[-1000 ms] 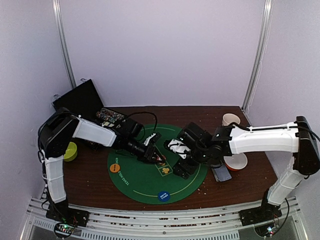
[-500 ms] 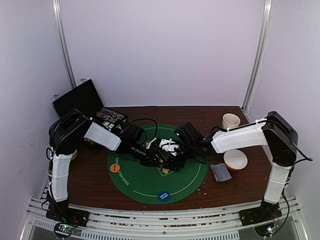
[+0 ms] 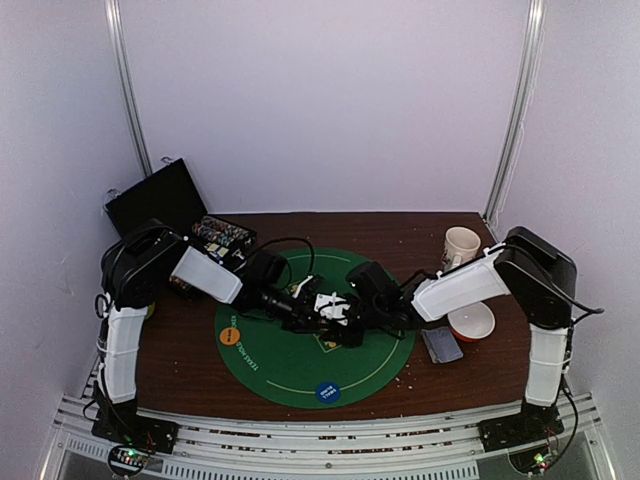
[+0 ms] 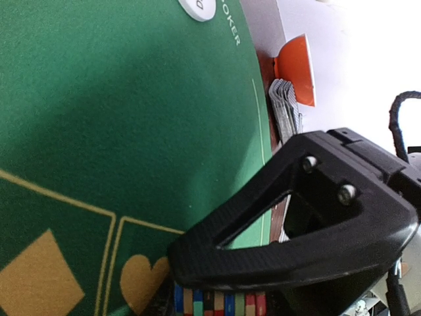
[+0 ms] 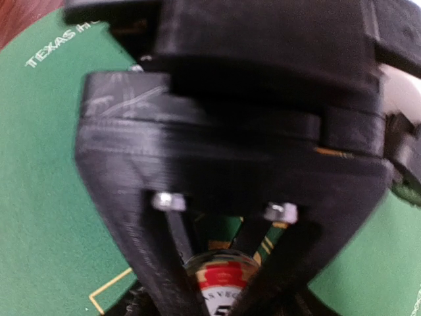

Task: Distribute texas hold em gaming equipment
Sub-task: Pass from the left arm to the right

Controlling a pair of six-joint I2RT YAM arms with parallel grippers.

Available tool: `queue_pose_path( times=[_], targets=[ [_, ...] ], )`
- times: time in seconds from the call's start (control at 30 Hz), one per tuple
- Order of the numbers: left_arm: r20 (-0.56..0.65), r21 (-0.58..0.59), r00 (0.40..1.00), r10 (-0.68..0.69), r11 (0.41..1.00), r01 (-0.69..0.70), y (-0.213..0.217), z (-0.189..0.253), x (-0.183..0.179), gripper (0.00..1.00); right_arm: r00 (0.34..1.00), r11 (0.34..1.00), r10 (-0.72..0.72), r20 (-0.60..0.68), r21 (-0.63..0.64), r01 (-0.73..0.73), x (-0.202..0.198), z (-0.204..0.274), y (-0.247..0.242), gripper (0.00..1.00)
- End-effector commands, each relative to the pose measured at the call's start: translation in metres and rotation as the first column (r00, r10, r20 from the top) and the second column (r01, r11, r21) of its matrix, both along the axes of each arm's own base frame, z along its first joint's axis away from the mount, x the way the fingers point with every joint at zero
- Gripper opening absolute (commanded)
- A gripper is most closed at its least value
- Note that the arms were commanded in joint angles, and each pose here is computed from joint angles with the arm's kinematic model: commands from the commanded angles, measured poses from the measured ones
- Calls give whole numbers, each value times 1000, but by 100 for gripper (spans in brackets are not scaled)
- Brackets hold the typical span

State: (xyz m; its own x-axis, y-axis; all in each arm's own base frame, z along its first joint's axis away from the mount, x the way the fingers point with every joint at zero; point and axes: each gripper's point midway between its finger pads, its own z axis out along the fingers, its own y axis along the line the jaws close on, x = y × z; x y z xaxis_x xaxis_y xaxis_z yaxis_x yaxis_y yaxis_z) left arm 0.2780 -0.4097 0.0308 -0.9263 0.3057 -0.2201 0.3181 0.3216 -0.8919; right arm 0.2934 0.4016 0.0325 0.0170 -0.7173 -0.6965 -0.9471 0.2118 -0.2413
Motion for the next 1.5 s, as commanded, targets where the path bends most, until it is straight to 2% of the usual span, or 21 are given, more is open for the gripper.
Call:
queue_pose_path(
  times=[0.0,0.2,0.33,0.43,0.5,0.63,0.83,1.0,1.13,1.27,1.47],
  targets=[
    [-26,60,999,37,998,-36,9,-29,2,0,1000,1000,-15,23,-22,16,9,-11,-2,49],
    [-24,63,999,39,997,-37,11,-31,3,0,999,997,-31,32,-67,33,13,-16,-8,45],
    [-21,62,999,42,997,-41,12,-30,6,0,998,993,-53,38,-107,57,17,-15,-13,23],
    [-17,60,999,46,997,-45,15,-29,6,1,998,989,-63,30,-132,66,14,-12,-20,14],
    [-14,42,999,29,999,-29,15,-24,4,7,998,987,-69,13,-147,70,11,-10,-23,8],
    [15,31,1000,7,999,-7,15,-16,5,27,992,980,-111,-55,-174,100,7,-12,-25,1],
    [35,28,998,44,999,-45,26,-8,17,48,984,965,-150,-96,-230,125,2,-27,-38,0],
    [49,42,998,41,998,-43,35,-9,21,55,978,956,-169,-118,-260,134,4,-35,-44,0],
    [62,41,996,62,997,-64,50,-3,24,56,974,943,-190,-128,-300,144,2,-37,-51,0],
    [104,95,988,115,988,-125,79,0,35,56,965,934,-209,-160,-326,148,-6,-35,-58,0],
    [190,139,962,194,965,-222,120,17,58,56,943,923,-210,-256,-369,105,-46,-38,-70,0]
  ],
)
